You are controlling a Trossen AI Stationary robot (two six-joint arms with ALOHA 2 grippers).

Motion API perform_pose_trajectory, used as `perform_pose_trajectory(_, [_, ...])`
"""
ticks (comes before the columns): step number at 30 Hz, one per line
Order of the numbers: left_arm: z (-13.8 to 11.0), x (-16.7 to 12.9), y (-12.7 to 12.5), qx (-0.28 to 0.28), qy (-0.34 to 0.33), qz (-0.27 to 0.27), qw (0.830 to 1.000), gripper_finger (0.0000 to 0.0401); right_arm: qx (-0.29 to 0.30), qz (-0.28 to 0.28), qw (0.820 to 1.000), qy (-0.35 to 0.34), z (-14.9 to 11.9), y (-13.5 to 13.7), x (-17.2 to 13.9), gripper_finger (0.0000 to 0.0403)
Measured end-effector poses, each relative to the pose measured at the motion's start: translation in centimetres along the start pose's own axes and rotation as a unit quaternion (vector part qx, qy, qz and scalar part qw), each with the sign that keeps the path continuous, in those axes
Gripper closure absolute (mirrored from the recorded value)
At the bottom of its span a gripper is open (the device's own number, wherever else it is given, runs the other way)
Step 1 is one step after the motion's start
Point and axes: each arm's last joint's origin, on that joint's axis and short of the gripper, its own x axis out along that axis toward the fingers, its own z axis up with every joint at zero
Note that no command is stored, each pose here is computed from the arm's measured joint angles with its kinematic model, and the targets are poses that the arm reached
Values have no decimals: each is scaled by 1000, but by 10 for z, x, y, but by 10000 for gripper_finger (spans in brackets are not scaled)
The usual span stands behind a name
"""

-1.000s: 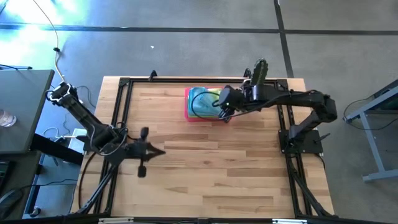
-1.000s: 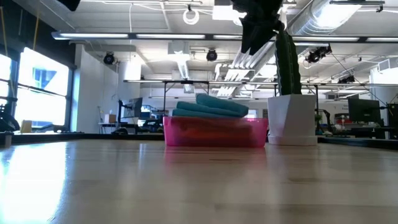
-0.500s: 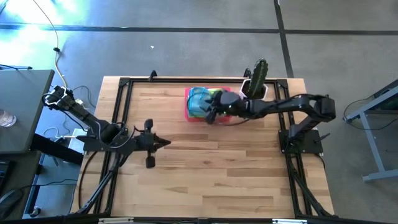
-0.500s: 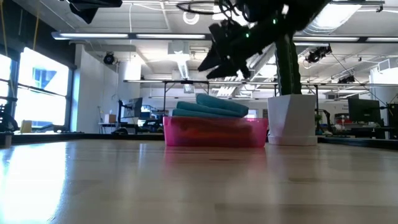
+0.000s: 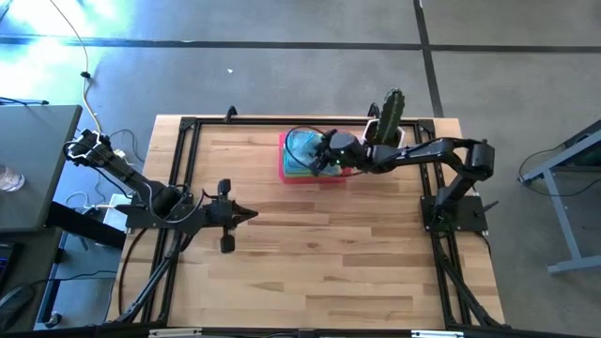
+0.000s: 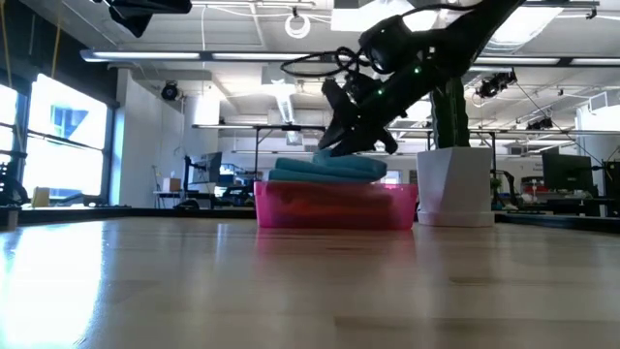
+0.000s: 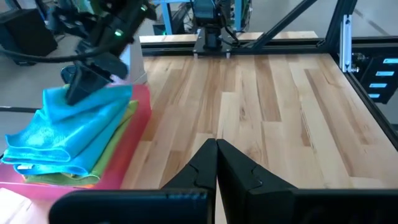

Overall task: Fold microfiber towels
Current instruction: Stack the folded blue microfiber cloth on top of the light green microfiber cloth in the pink bin, then return to Home Position

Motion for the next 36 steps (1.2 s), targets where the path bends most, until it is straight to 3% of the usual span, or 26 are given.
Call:
perform_pose_trajectory(8, [-5, 0, 1, 5, 21, 5, 1000, 401, -11, -93, 995, 20, 27, -2, -2, 254])
perform_pose_trajectory(16, [-3, -4, 4, 0, 16, 3, 1000, 401, -104, -54, 993, 33, 49, 39, -17, 254])
perform_pose_trajectory(20, [2, -12, 10, -16, -3, -1, 1000, 401, -133, -28, 989, 62, 36, 44, -15, 254])
perform_pose_trajectory(25, [7, -21, 17, -39, -22, -6, 999, 401, -106, -133, 977, 129, 8, 14, -6, 254])
perform_pose_trajectory(28, [9, -25, 19, -47, -28, -9, 998, 401, -85, -156, 974, 142, 3, 0, -3, 254])
perform_pose_trajectory(32, [10, -28, 19, -51, -32, -23, 998, 401, -90, -131, 978, 137, 11, 6, -7, 254])
perform_pose_trajectory(36, [13, -37, 23, -48, -48, -38, 997, 401, -125, -101, 982, 98, 28, 28, -32, 254])
